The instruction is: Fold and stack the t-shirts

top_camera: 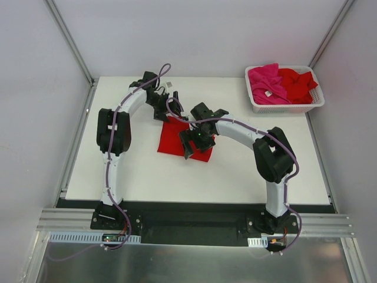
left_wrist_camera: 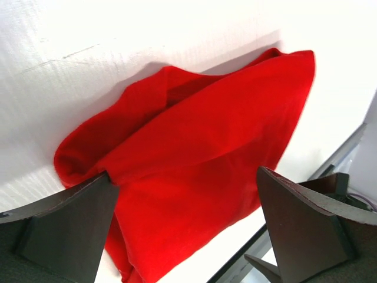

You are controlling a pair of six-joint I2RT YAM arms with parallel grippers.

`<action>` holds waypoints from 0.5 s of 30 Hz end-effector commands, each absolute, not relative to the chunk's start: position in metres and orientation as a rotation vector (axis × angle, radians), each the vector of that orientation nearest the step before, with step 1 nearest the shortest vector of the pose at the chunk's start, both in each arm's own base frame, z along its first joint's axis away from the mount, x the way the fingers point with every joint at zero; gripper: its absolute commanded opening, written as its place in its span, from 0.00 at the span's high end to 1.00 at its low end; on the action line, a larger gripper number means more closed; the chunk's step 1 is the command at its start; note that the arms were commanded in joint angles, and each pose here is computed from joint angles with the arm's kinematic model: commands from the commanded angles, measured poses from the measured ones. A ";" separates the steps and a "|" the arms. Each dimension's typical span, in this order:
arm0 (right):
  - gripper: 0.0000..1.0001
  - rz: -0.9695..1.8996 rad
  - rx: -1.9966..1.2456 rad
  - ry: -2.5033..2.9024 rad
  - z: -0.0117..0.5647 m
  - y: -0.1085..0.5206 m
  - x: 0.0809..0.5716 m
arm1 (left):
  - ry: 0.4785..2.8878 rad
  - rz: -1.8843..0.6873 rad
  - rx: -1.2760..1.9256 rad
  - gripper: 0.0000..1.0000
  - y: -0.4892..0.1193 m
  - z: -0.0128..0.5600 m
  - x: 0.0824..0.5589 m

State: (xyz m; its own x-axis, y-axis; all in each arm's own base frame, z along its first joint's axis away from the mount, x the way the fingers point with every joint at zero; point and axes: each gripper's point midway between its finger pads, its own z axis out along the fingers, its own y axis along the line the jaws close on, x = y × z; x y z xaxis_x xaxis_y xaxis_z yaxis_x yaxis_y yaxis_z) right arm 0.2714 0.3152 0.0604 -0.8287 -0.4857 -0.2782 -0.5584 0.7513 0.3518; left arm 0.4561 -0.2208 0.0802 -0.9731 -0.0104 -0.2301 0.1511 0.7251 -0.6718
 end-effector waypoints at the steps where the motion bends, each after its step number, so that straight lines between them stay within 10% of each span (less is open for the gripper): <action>1: 0.04 0.631 -0.864 2.801 0.061 0.312 0.264 | 2.701 -0.980 0.127 0.01 -0.212 0.083 0.462; 15: 0.04 0.631 -0.879 2.783 0.066 0.318 0.267 | 2.694 -0.599 0.075 0.01 -0.149 0.115 0.455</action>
State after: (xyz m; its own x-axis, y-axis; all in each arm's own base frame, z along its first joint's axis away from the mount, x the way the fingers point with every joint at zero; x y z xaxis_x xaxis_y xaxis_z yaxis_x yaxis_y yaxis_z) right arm 0.2684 0.3147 0.0591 -0.8291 -0.4912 -0.2669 -0.5583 0.7520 0.3505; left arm 0.4552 -0.1765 0.0783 -0.9576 -0.0303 -0.2866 0.1190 0.8643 -0.4887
